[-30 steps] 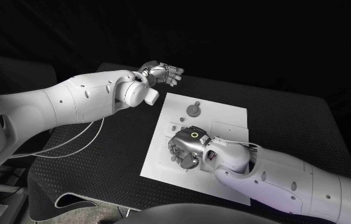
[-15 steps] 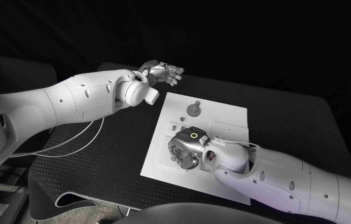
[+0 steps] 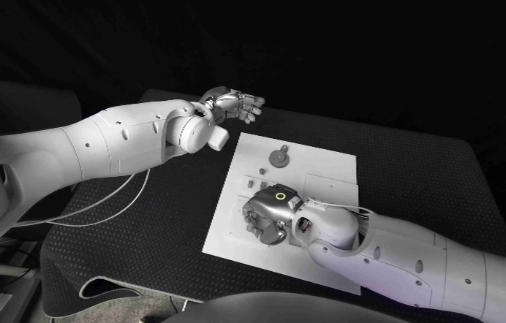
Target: Assemble the parts on the task board
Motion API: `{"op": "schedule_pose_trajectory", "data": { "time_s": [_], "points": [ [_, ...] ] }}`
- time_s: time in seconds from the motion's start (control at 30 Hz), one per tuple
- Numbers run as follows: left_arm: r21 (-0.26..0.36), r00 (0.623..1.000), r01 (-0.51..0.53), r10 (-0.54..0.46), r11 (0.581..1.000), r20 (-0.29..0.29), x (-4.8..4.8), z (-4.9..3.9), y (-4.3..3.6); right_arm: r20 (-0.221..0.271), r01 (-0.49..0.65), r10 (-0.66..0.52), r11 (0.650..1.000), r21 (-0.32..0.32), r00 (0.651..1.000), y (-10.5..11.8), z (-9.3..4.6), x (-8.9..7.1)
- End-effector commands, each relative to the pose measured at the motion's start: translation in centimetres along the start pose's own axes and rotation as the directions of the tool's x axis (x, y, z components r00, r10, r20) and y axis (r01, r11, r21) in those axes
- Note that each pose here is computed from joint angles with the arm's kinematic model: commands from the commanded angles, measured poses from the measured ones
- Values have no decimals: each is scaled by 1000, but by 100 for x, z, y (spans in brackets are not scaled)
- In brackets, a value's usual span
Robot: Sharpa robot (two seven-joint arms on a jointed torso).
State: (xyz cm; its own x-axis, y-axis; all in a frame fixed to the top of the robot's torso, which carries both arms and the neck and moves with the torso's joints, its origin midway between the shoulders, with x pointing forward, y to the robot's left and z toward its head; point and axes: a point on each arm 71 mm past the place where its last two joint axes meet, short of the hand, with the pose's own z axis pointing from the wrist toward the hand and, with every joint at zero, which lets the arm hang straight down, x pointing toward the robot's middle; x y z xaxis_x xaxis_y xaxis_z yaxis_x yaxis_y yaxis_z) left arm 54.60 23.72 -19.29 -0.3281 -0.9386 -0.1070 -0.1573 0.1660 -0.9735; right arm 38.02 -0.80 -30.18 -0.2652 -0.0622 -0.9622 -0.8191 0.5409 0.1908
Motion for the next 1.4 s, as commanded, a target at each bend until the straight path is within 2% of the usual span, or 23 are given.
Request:
{"op": "schedule_pose_trajectory", "data": {
  "time_s": [0.03,0.4,0.87,1.4],
  "points": [
    [5,1000,7,-7,1000,-19,23,-2,-16,-16,-40,40,999,5,999,-25,-20,37],
    [5,1000,7,-7,1000,-15,10,-5,-13,-10,-45,45,999,1,999,-15,-20,29],
    [4,1000,7,-7,1000,-16,7,-5,-13,90,-59,59,998,4,994,-22,-42,-44],
    [3,1000,7,-7,1000,-19,12,-3,-12,78,-51,51,999,-4,996,-11,-69,-40]
  ]
}}
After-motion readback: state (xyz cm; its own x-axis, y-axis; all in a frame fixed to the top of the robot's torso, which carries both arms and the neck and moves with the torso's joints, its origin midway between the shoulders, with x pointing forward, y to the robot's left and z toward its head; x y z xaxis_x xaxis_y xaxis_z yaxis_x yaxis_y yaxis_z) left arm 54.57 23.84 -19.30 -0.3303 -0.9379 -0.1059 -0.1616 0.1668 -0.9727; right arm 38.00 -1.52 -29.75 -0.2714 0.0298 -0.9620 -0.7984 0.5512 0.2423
